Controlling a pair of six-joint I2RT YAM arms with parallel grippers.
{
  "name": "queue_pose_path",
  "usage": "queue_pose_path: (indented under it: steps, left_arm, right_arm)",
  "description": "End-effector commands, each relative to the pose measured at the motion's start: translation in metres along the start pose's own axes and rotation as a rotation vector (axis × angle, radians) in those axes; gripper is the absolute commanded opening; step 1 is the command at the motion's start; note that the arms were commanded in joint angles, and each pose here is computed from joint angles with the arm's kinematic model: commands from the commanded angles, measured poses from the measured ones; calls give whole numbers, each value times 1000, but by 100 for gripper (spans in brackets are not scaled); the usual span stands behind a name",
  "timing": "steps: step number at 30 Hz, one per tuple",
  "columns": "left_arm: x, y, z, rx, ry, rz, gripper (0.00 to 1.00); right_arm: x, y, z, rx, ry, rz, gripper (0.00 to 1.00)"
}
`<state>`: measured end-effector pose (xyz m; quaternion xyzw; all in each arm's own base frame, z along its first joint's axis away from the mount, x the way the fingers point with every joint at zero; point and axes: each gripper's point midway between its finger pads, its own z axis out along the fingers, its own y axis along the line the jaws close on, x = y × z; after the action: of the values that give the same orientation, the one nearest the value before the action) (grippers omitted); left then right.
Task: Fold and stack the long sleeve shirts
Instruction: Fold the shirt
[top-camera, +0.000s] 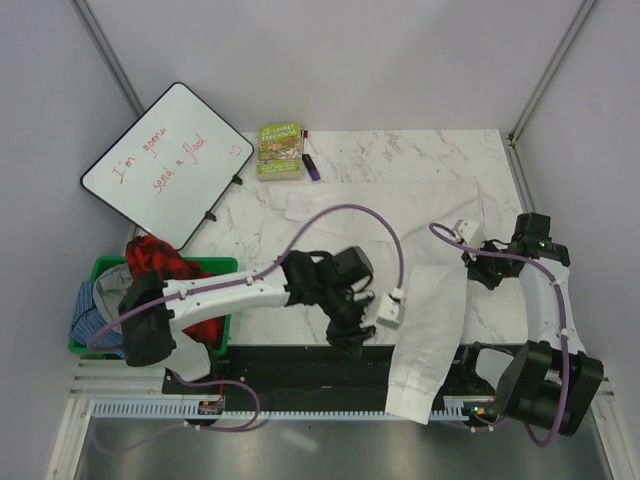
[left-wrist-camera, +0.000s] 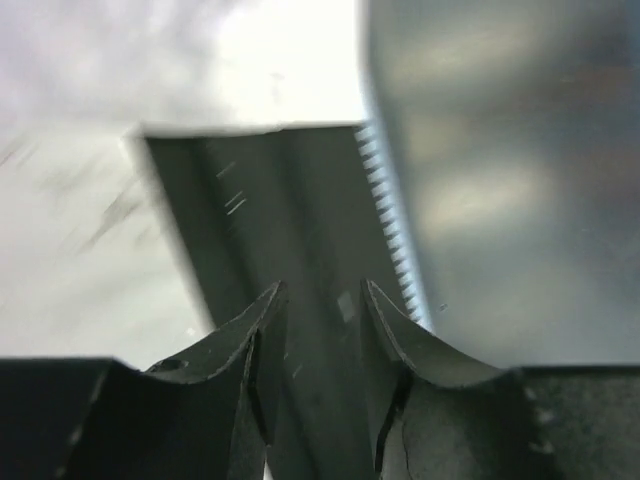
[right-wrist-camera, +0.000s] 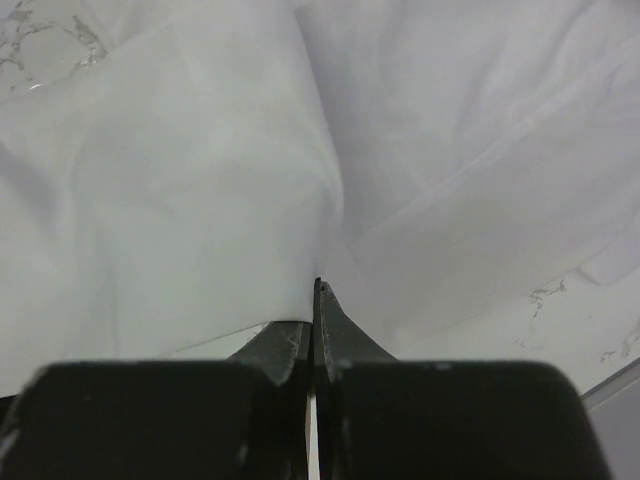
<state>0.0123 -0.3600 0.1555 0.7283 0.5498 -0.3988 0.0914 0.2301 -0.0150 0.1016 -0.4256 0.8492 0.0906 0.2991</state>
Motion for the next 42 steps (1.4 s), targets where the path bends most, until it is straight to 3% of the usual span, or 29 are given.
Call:
queue_pose_path:
  steps: [1, 5, 9, 15, 23, 37, 42]
  left_arm:
    - [41, 79, -94, -384, -62, -111, 41]
    - [107, 108, -133, -626, 65, -28, 36]
    - [170, 120, -137, -689, 192, -39, 33]
    - [220, 142, -144, -748, 296, 1, 41]
    - [217, 159, -145, -765, 292, 47, 42]
    - [236, 145, -124, -646, 321, 45, 47]
    - [250, 153, -124, -670, 379, 18, 42]
  right_arm:
    - [0, 20, -2, -43, -29, -106, 0]
    - [7, 26, -1, -47, -15, -113, 0]
    - [8, 29, -3, -42, -7, -116, 0]
    - [4, 25, -12, -14, 1, -136, 0]
    - [-8, 15, -21, -7, -11, -131, 0]
    - [-13, 12, -24, -5, -15, -120, 0]
    - [-17, 15, -29, -7, -25, -119, 0]
